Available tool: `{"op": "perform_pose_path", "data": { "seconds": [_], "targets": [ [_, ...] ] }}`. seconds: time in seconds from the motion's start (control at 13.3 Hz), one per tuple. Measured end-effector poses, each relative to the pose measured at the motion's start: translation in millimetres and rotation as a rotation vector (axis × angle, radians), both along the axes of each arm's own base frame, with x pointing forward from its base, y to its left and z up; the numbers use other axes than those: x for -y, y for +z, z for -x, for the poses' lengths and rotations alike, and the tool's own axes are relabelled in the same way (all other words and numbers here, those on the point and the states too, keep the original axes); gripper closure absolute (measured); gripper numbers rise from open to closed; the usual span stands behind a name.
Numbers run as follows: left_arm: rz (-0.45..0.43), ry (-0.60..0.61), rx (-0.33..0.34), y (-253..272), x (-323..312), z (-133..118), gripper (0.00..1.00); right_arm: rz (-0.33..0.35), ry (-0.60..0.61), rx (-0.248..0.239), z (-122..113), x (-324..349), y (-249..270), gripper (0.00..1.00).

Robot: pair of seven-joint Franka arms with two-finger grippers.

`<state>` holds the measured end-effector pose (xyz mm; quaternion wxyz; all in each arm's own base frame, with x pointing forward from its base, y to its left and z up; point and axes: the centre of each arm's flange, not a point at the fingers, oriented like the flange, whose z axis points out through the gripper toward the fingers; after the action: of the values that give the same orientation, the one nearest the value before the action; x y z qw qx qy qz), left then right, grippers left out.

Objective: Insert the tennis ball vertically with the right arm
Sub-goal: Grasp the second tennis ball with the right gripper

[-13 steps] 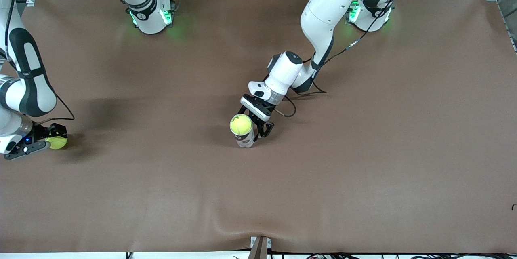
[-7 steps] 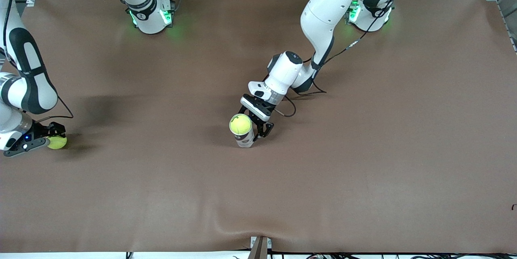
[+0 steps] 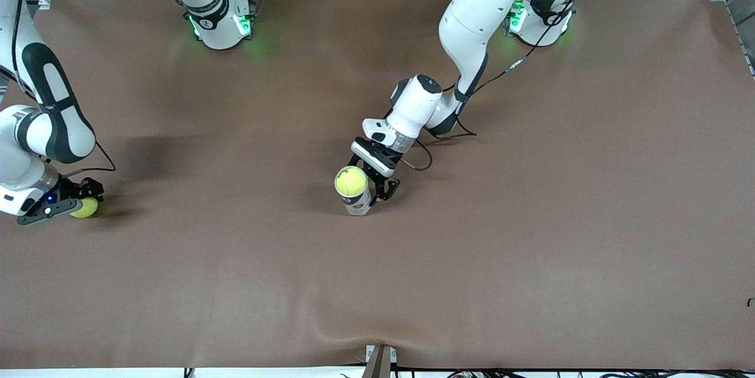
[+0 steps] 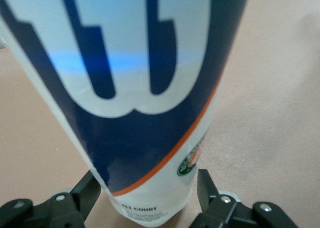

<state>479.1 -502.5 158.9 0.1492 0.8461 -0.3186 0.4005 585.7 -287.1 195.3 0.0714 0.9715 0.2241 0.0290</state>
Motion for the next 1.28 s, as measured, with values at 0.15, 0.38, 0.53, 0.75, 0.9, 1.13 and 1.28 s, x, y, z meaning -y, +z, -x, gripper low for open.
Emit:
{"op": "perform_pose_path", "data": {
  "seconds": [0.15,0.38,0.53,0.75,0.9,1.13,1.28],
  "targets": [
    [0.0,0.0,0.0,0.0,0.0,0.0,0.13,0.001,-0.003,0.002,0.7,2.1,0.3,0.22],
    [0.0,0.0,0.0,0.0,0.1,0.1,0.13,-0.002,0.004,-0.022,-3.0,4.5,7.2,0.33],
    [0.0,-0.001,0.0,0.0,0.3,0.3,0.13,-0.028,0.0,-0.073,-11.0,7.7,21.4,0.33],
    [0.0,-0.002,0.0,0.0,0.7,0.8,0.13,-0.113,-0.039,-0.129,-27.3,-6.6,50.8,0.33],
    [0.0,-0.003,0.0,0.0,1.5,1.6,0.13,-0.139,-0.098,-0.169,-39.7,-26.8,77.8,0.33],
    [0.001,-0.003,0.0,0.3,1.6,1.6,0.13,-0.148,-0.258,-0.269,-57.3,-94.7,136.1,0.33],
    [0.0,-0.003,0.0,0.2,1.5,1.5,0.13,-0.157,-0.366,-0.315,-62.7,-146.0,176.8,0.33]
  ]
}}
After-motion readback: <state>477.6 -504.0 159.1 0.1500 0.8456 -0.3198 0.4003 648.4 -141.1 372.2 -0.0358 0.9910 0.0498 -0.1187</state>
